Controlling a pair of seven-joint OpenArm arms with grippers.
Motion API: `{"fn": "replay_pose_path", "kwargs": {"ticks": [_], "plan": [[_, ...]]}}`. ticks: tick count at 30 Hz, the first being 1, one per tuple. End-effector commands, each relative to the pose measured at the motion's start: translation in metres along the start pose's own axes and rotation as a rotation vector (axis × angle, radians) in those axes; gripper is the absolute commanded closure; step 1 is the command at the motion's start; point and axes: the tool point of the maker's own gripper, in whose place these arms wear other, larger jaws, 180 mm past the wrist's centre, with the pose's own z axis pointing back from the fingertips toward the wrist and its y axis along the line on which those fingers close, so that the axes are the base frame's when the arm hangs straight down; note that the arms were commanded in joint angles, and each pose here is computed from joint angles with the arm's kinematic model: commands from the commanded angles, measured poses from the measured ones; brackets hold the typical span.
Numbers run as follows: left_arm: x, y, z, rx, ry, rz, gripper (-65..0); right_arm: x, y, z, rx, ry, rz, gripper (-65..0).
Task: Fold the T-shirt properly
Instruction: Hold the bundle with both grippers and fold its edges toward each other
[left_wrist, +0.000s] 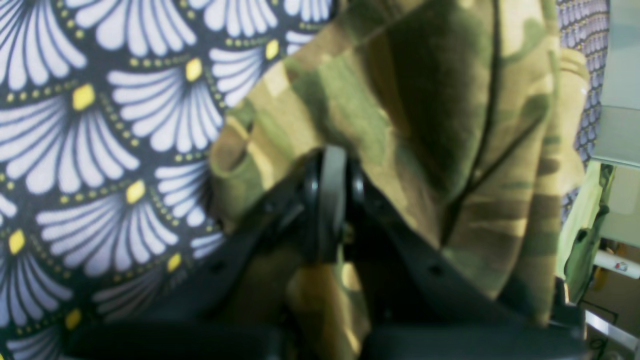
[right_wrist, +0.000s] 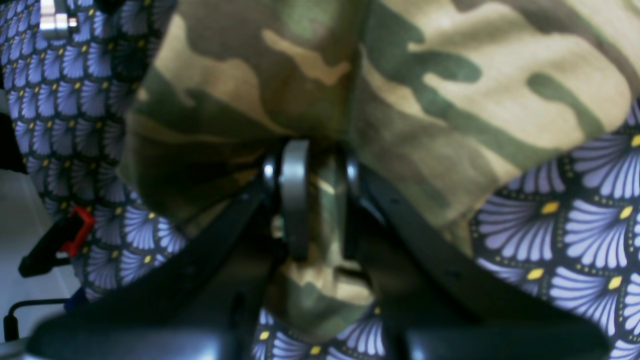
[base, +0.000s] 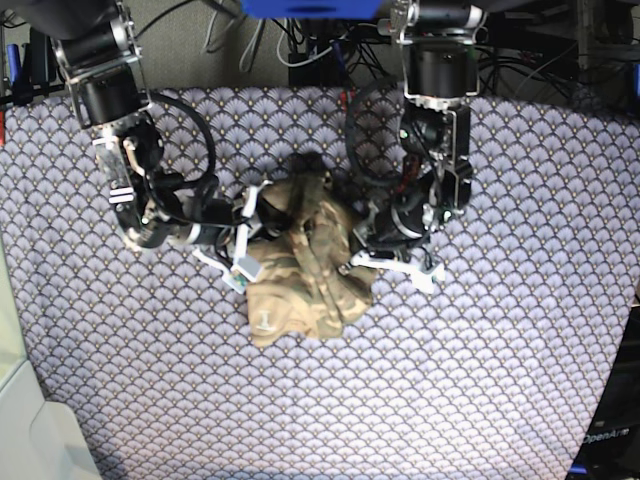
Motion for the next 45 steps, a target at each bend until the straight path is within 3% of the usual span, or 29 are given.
{"fn": "replay_pose_path", "kwargs": {"ticks": [1, 10, 18, 22, 31, 36, 40, 45], "plan": [[-0.001, -0.006, -0.001, -0.004, 0.014, 0.000, -0.6, -0.012, -0.010, 0.004, -0.037, 0.073, 0.023, -11.5], [-0.012, -0.025, 0.000, -0.117, 0.065, 0.130, -0.7, -0.016, -0.013, 0.004, -0.058, 0.098, 0.044, -11.5], [-0.036, -0.036, -0.010, -0.224, 0.162, 0.106, -0.7, -0.019, -0.017, 0.003, -0.081, 0.121, 0.065, -11.5], [-0.038, -0.036, -0.018, -0.212, 0.182, 0.093, -0.7, -0.019, -0.017, 0.003, -0.081, 0.121, 0.065, -11.5], [0.002, -0.064, -0.018, -0.258, 0.135, 0.052, -0.7, -0.018, -0.014, 0.001, -0.075, 0.115, 0.062, -11.5], [0.003, -0.078, -0.019, -0.278, 0.137, 0.048, -0.7, -0.019, -0.013, 0.001, -0.073, 0.117, 0.062, -11.5], [-0.010, -0.092, -0.021, -0.284, 0.168, -0.024, -0.7, -0.019, -0.013, 0.001, -0.073, 0.117, 0.062, -11.5], [-0.011, -0.087, -0.025, -0.170, 0.191, -0.008, -0.7, -0.018, -0.012, 0.000, -0.072, 0.116, 0.062, -11.5]]}}
